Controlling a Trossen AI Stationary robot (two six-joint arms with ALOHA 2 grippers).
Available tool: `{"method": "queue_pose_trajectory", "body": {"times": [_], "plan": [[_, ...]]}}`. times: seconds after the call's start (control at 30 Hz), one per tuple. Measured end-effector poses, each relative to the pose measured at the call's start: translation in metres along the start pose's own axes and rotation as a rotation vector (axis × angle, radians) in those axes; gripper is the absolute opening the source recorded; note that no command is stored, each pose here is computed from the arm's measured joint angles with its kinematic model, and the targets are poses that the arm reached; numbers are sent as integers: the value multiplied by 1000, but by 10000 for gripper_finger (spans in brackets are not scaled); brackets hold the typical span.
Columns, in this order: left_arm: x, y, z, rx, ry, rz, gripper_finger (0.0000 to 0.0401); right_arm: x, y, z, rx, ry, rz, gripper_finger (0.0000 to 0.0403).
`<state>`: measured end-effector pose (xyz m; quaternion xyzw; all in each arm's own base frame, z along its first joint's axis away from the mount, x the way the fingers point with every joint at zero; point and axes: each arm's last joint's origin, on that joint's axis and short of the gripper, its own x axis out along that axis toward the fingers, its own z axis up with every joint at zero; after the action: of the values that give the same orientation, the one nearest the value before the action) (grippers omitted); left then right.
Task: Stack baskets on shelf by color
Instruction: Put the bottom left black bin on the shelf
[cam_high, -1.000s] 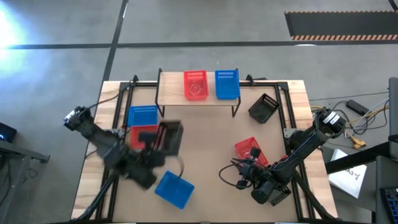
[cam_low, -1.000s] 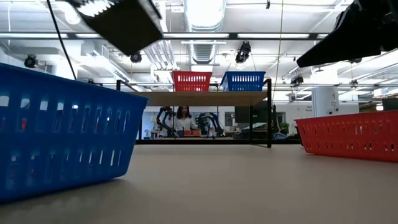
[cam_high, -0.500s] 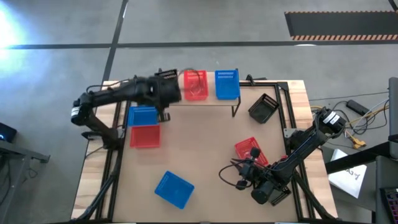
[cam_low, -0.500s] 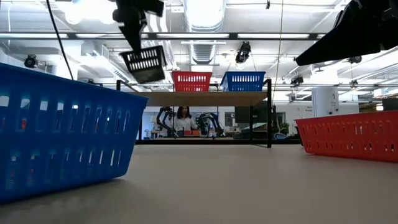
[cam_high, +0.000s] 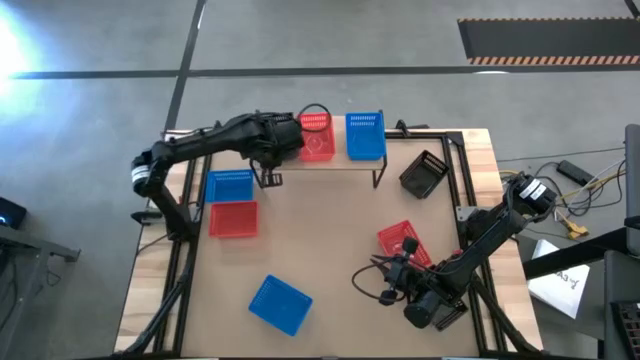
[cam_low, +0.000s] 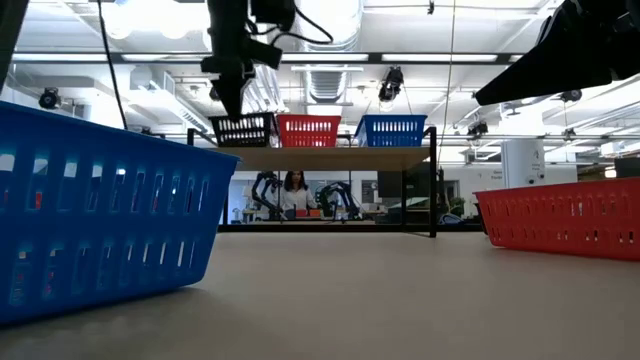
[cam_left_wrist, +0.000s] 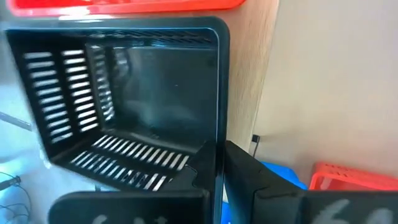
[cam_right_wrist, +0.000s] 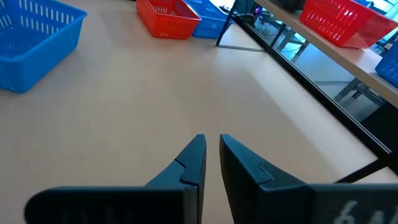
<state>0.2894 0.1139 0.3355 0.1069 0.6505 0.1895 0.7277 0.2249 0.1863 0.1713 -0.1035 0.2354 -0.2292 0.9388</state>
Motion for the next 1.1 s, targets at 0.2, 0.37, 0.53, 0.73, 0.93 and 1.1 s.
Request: {"method": "queue_pose_trajectory", "body": {"times": [0.2, 0.37, 0.53, 0.73, 0.93, 1.1], "plan": [[8, -1, 9, 39, -10, 9, 1, 0, 0, 0, 0, 0, 0, 38], [8, 0, 11, 66, -41, 17, 1, 0, 0, 0, 1, 0, 0, 38], [7, -1, 12, 66, -45, 15, 1, 0, 0, 0, 3, 0, 0, 38], [7, -1, 11, 66, -48, 14, 1, 0, 0, 0, 3, 0, 0, 38], [5, 0, 11, 65, -50, 14, 5, 0, 0, 0, 3, 0, 0, 38], [0, 2, 12, 47, -66, 14, 47, 0, 0, 0, 3, 0, 0, 38]]}}
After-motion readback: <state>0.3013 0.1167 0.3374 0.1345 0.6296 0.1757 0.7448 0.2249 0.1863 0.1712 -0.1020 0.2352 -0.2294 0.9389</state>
